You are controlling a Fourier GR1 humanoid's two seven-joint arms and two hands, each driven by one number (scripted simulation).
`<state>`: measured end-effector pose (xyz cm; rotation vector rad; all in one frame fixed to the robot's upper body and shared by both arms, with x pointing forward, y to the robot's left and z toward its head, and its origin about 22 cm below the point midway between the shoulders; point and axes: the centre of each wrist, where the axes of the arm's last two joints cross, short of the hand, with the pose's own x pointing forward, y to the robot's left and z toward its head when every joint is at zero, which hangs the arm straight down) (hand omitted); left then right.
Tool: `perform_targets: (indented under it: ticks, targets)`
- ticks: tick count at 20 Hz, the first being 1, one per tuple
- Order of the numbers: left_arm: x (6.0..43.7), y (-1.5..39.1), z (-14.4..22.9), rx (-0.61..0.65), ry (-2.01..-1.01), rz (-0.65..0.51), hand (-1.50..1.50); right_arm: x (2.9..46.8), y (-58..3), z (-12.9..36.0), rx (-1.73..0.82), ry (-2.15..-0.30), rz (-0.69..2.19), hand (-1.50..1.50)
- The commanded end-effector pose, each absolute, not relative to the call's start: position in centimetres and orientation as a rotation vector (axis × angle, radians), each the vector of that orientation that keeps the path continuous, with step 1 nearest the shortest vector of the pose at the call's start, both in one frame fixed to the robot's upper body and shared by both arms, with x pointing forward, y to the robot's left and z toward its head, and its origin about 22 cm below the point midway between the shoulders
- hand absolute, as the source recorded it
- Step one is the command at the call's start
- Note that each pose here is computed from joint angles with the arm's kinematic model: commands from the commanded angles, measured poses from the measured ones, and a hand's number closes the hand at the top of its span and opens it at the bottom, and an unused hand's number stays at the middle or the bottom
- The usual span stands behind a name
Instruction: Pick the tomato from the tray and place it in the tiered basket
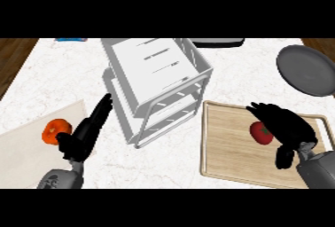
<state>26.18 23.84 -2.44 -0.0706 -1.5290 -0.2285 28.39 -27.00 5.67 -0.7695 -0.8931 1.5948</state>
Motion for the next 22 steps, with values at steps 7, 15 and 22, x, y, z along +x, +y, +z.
perform_targets:
  ticks: [7, 15, 22]
  targets:
    - [25.4, 23.0, -1.9, -0.068, -1.559, -0.211, 0.0, 30.6, -26.8, 4.5, -0.733, -0.879, 1.612, -1.5]
    - [26.3, 22.6, -1.5, -0.078, -1.542, -0.237, 0.0, 28.2, -28.0, 2.1, -0.642, -1.115, 1.572, 1.5]
    - [26.3, 24.6, -0.5, -0.072, -1.532, -0.236, 0.0, 30.8, -27.1, 0.6, -0.651, -1.16, 1.569, 1.5]
